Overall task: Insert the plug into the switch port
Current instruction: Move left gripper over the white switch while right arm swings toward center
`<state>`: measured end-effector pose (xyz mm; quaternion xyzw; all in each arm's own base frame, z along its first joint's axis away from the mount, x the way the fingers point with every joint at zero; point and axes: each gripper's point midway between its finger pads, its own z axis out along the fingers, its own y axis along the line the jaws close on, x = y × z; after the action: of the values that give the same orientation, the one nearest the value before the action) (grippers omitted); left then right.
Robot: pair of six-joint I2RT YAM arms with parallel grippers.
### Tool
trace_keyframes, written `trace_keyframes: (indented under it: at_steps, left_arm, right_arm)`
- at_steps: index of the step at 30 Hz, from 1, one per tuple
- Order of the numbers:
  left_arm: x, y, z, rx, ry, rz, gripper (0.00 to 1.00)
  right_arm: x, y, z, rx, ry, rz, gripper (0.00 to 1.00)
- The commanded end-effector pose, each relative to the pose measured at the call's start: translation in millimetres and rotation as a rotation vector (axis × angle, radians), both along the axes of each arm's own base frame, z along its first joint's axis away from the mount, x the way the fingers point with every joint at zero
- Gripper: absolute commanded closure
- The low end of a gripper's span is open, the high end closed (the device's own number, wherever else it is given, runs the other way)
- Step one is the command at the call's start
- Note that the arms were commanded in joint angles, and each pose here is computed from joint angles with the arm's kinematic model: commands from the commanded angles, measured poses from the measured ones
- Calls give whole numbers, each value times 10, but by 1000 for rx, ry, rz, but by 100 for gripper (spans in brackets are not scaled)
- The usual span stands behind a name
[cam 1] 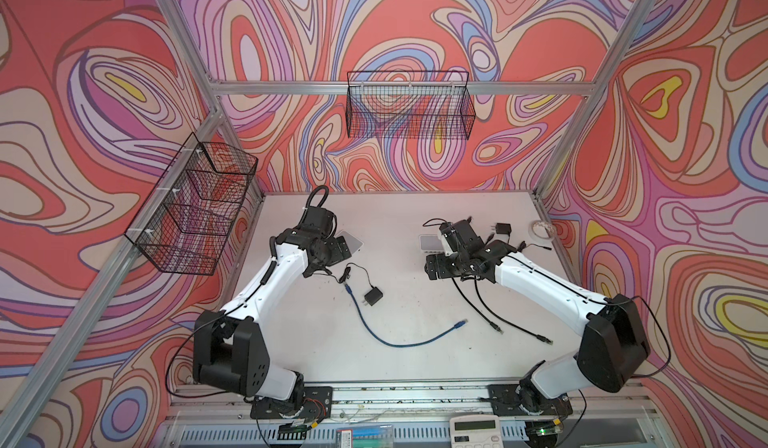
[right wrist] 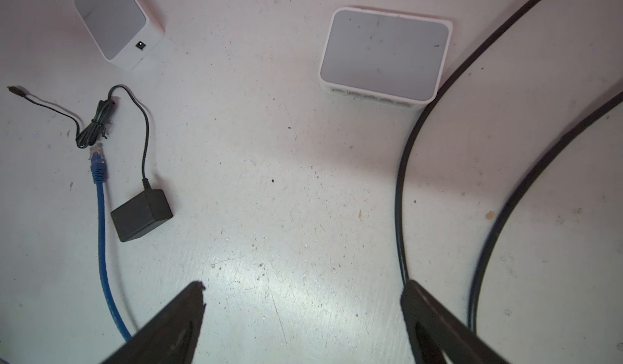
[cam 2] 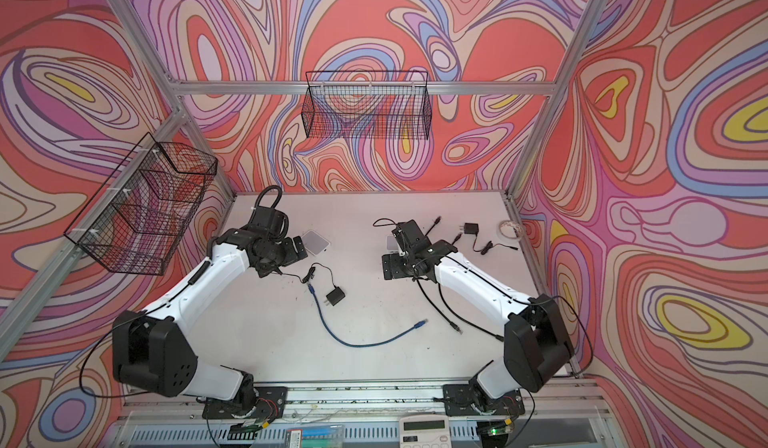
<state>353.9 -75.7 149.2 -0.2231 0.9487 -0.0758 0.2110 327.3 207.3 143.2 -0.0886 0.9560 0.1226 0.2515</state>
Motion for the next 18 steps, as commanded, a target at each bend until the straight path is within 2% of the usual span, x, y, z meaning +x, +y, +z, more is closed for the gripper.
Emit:
trace_keyframes:
  at_steps: [1,13,18]
  left_arm:
    - [61,-42,-108,-18,64,29,0]
    - [701,-208,-406,-3,174,73,0]
    - [820,-229,-629,1,231,111,0]
  right_arm:
    - [53,74,13,9,-20,10,6]
    - [171,228,-37,6,-25,88,6]
    - [205,290,-142,-13,3,127,6]
